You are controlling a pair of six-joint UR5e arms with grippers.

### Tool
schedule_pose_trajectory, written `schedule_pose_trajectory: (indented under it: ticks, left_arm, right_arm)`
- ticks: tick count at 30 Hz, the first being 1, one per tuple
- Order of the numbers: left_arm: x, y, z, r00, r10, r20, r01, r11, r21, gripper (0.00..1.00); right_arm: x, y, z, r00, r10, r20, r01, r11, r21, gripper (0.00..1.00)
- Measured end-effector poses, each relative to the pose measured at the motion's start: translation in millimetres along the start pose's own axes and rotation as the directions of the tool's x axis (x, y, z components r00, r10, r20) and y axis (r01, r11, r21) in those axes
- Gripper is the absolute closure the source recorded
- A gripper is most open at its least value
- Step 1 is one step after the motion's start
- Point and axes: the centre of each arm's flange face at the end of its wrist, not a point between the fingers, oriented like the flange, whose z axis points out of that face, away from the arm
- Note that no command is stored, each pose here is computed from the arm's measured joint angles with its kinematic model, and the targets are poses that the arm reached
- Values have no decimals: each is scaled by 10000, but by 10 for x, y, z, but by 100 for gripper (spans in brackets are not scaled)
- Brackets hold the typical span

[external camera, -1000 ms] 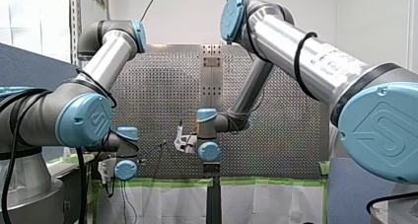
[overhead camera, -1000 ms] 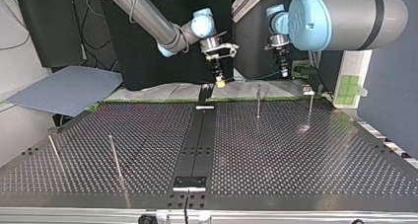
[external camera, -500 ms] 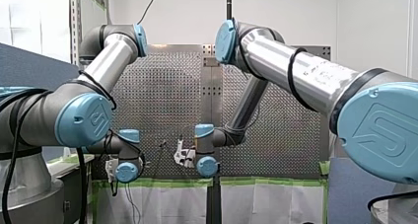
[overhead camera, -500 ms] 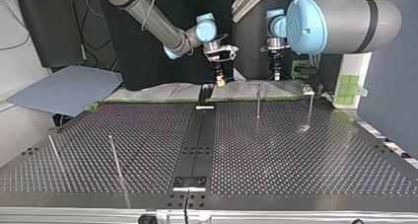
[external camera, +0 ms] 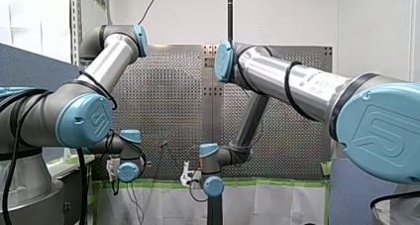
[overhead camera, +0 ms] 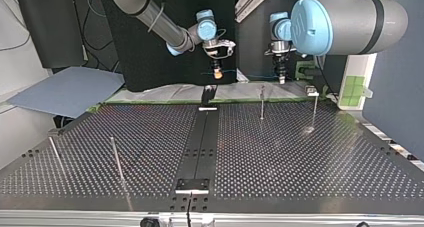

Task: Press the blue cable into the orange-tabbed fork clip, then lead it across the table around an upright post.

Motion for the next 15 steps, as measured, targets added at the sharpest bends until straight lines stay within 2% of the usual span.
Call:
schedule_pose_trajectory:
  ticks: [7, 11, 15]
  left_arm:
    - [20, 17, -29, 9992, 342, -204, -347, 9991, -230, 100]
    - [29, 9, -40, 9987, 425, -282, -431, 9989, -204, 100]
    - [31, 3, -43, 9986, 439, -299, -444, 9989, -160, 100]
  right_arm:
    - [-358, 174, -42, 9979, -343, 544, 363, 9987, -346, 100]
    - [-584, 256, -111, 9938, -556, 967, 600, 9973, -429, 100]
    - [-600, 269, -137, 9901, -732, 1200, 792, 9958, -455, 100]
